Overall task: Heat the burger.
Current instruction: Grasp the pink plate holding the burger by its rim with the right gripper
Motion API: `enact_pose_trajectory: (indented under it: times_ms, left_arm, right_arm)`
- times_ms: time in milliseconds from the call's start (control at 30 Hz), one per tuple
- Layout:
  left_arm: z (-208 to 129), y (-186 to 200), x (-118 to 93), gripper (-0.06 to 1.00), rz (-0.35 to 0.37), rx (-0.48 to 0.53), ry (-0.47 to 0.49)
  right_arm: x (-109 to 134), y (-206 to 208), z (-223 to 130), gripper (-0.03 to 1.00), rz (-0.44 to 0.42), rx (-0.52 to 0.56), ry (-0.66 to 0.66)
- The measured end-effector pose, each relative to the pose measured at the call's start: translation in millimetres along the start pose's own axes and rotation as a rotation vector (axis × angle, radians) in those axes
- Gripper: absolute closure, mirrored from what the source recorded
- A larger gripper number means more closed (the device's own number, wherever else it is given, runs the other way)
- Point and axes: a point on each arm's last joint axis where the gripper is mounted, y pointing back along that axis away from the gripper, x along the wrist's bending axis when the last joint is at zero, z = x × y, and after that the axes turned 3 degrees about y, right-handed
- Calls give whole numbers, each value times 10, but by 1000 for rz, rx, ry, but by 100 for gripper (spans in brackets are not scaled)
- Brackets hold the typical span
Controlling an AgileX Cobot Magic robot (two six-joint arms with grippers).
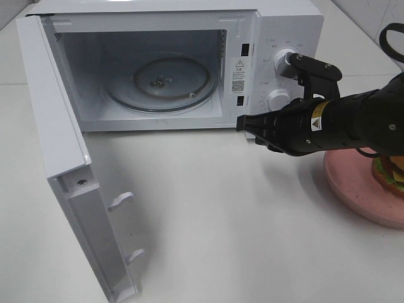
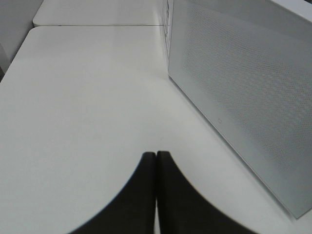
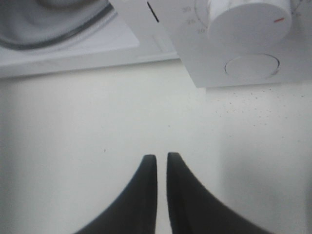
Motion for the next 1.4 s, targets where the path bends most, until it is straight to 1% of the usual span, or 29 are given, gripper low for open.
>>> enact_pose_trajectory:
  times_ms: [33, 133, 200, 300, 367, 467, 533, 567, 600, 633, 700, 733, 767, 900, 933, 967, 1000, 1033, 1067, 1100, 1133, 1167, 1200, 1233, 1267, 1300, 1333, 1367, 1400]
  left_arm:
    - [0, 0, 0, 94, 0, 0, 0]
    - [0, 0, 0, 94, 0, 0, 0]
    - [0, 0, 0, 94, 0, 0, 0]
    - [0, 0, 0, 94, 0, 0, 0]
    - [0, 0, 0, 94, 0, 0, 0]
    - [0, 0, 0, 94, 0, 0, 0]
    - [0, 0, 0, 94, 0, 0, 0]
    - [0, 0, 0, 94, 0, 0, 0]
    - [0, 0, 0, 94, 0, 0, 0]
    - [0, 0, 0, 94, 0, 0, 0]
    - [0, 0, 0, 94, 0, 0, 0]
    - [0, 0, 0, 94, 0, 0, 0]
    - [0, 0, 0, 94, 0, 0, 0]
    - [0, 0, 0, 94, 0, 0, 0]
    - [0, 0, 0, 94, 0, 0, 0]
    - [0, 0, 0, 94, 0, 0, 0]
    - [0, 0, 0, 94, 0, 0, 0]
    - [0, 0, 0, 94, 0, 0, 0]
    - [0, 0, 0, 94, 0, 0, 0]
    - [0, 0, 0, 94, 0, 0, 0]
    - [0, 0, 0, 94, 0, 0, 0]
    - [0, 0, 0, 94, 0, 0, 0]
    - [0, 0, 0, 94, 0, 0, 0]
    - [0, 0, 0, 94, 0, 0, 0]
    - [0, 0, 0, 94, 0, 0, 0]
    - [0, 0, 0, 94, 0, 0, 0]
    - [0, 0, 0, 94, 0, 0, 0]
    - [0, 0, 0, 94, 0, 0, 0]
    - [0, 0, 0, 94, 0, 0, 0]
  right_arm:
    - [-17, 19, -25, 90, -22, 39, 57]
    - [-26, 30, -37, 89, -33, 57, 79]
    - [-70, 59, -91, 88, -80, 133, 132]
    - [-96, 68, -127, 88, -103, 177, 166]
    - [-142, 89, -169, 87, -152, 269, 220]
    - [-150, 100, -141, 87, -176, 316, 247]
    - [-138, 121, -62, 86, -196, 388, 286]
    - [-138, 121, -62, 86, -196, 388, 286]
    - [-112, 144, 3, 86, -193, 447, 317]
    - [-112, 144, 3, 86, -193, 447, 317]
    - [-52, 184, 75, 85, -163, 528, 327]
    - [-52, 184, 75, 85, -163, 528, 327]
    - [-17, 215, 106, 84, -142, 575, 325]
    - [9, 249, 136, 80, -131, 615, 321]
    - [13, 250, 143, 74, -130, 615, 319]
    - [13, 250, 143, 74, -130, 615, 319]
    - [11, 250, 143, 70, -132, 615, 323]
    - [7, 251, 145, 62, -135, 615, 329]
    - [7, 251, 145, 62, -135, 615, 329]
    - [7, 251, 145, 53, -135, 615, 329]
    - [7, 251, 145, 53, -135, 615, 329]
    - [2, 251, 146, 44, -138, 615, 337]
    - [-3, 251, 147, 40, -141, 615, 345]
    - [-3, 251, 147, 40, -141, 615, 345]
    - [-21, 252, 153, 33, -156, 614, 369]
    - [-21, 252, 153, 33, -156, 614, 369]
    - [-32, 253, 157, 31, -167, 613, 377]
    - [-54, 254, 166, 25, -192, 608, 385]
    - [-54, 254, 166, 25, -192, 608, 385]
